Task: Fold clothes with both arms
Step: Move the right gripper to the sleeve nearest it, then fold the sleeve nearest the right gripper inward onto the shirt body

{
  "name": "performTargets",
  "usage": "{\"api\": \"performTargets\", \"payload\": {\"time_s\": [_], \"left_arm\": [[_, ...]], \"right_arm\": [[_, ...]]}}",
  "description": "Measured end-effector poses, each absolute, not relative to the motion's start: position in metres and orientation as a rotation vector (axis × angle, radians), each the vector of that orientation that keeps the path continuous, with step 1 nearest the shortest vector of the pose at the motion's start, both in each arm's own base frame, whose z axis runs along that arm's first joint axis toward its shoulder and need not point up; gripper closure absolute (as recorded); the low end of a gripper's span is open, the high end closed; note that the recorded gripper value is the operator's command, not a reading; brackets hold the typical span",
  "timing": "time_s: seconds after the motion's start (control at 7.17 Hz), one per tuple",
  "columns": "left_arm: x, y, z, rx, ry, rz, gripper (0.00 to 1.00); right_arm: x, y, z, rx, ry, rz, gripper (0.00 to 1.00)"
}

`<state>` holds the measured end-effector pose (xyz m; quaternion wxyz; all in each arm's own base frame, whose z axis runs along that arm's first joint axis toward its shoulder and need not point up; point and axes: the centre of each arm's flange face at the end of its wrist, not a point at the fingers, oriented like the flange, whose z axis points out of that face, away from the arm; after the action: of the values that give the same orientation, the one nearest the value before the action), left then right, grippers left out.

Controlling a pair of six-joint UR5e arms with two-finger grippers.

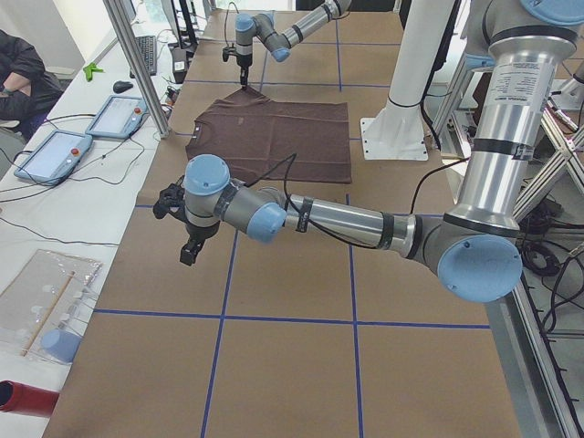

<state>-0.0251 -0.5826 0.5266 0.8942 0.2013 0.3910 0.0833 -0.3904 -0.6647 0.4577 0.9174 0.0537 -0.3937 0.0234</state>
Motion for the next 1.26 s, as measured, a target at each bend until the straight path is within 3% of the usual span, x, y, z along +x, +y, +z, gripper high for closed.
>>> {"api": "performTargets", "payload": {"time_s": [0.56,1.26], "left_arm": [[-0.026,-0.584,0.524,0.421,0.811,0.172,0.00],[-0.026,-0.584,0.525,0.421,0.809,0.173,0.00]], "right_arm": [[-0.393,-0.670,0.432,0.143,-0.837,0.028,1.00],[-0.451,-0.668,0.289,0.223,-0.972,-0.035,1.00]]}}
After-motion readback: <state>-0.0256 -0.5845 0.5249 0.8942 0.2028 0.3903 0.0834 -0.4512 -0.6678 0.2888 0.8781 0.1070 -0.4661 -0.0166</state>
